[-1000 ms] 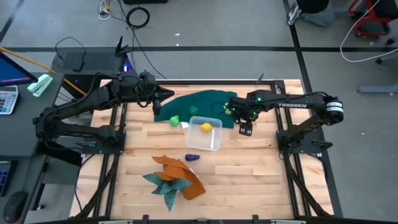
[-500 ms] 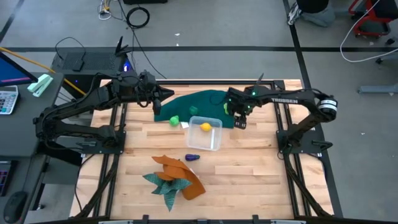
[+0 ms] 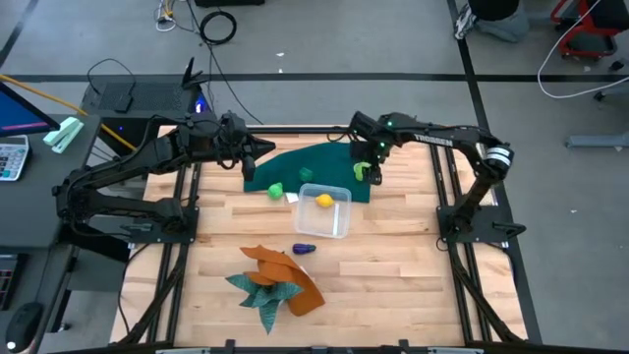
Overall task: Pick and placing Produce into tupperware
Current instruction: Put the melon into the bin
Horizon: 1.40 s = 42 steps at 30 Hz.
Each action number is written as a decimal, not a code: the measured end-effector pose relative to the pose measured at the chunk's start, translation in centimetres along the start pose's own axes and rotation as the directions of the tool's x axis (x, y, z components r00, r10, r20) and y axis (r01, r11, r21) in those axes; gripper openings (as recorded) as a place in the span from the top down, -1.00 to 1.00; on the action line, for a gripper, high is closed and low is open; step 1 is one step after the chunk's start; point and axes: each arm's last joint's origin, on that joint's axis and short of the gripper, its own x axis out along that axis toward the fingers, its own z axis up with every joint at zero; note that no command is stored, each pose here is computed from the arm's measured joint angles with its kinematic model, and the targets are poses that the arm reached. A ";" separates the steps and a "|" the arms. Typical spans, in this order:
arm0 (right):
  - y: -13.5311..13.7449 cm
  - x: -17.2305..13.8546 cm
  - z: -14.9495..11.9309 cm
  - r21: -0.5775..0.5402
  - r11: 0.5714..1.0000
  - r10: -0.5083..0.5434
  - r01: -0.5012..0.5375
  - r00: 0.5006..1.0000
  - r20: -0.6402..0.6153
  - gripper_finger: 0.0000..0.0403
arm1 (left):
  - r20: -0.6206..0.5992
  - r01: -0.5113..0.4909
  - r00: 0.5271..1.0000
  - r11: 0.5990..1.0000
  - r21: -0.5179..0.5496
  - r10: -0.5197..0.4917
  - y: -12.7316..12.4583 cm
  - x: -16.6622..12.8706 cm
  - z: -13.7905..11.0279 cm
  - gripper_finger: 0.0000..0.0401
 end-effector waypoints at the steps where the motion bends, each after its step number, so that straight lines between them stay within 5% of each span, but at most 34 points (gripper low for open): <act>1: -0.3 0.1 0.3 -0.017 1.000 0.005 -0.005 1.000 -0.012 -0.20 | 0.000 0.000 1.000 1.000 0.000 0.000 0.0 0.0 0.0 0.81; 18: -2.9 3.4 0.4 -0.069 0.993 0.081 -0.093 0.984 -0.159 -0.26 | -0.010 -0.002 1.000 1.000 -0.020 0.002 0.0 0.0 -0.1 0.78; 31: -3.3 3.4 0.7 -0.122 0.993 -0.020 0.001 0.988 -0.153 -0.62 | -0.027 -0.006 1.000 1.000 -0.020 0.005 0.0 0.0 -0.3 0.78; 42: -3.7 4.4 0.7 -0.083 0.996 0.011 -0.024 0.988 -0.156 -0.68 | -0.047 -0.011 0.999 0.999 -0.046 0.009 0.1 0.0 -0.5 0.78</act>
